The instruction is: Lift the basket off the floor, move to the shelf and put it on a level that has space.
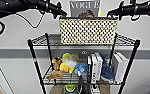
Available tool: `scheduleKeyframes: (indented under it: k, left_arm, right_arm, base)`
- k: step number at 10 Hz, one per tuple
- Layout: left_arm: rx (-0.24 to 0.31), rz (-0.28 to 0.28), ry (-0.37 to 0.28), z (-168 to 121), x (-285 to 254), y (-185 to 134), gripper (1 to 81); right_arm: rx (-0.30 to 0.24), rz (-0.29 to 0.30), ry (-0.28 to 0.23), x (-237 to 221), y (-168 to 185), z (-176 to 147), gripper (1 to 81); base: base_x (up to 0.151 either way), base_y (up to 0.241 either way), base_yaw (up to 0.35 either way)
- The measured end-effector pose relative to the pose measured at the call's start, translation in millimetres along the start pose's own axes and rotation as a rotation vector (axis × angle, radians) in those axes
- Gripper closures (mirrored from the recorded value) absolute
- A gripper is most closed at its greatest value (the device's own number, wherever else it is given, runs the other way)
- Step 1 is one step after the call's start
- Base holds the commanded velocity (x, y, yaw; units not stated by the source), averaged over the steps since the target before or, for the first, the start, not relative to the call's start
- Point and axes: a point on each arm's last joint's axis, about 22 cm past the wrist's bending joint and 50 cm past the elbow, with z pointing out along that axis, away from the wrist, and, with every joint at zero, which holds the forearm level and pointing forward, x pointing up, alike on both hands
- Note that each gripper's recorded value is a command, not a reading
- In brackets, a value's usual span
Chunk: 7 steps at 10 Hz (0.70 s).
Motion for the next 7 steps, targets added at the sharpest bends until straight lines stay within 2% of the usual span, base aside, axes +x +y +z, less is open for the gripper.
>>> scheduleKeyframes:
  k: [2, 5, 7]
  left_arm:
    - [0.022, 0.003, 0.007, 1, 7, -10, 81.1]
    - [0.050, -0.009, 0.035, 1, 16, -29, 81.1]
    - [0.052, -0.011, 0.039, 1, 16, -31, 81.1]
  right_arm:
    - [-0.018, 0.004, 0.008, 6, 9, 2, 81.1]
    - [-0.036, 0.027, 0.049, 17, 32, 12, 81.1]
    - [-0.041, 0.024, 0.063, 21, 37, 14, 81.1]
  base:
    - [0.000, 0.000, 0.000]
    - [0.000, 0.000, 0.000]
    - [0.000, 0.000, 0.000]
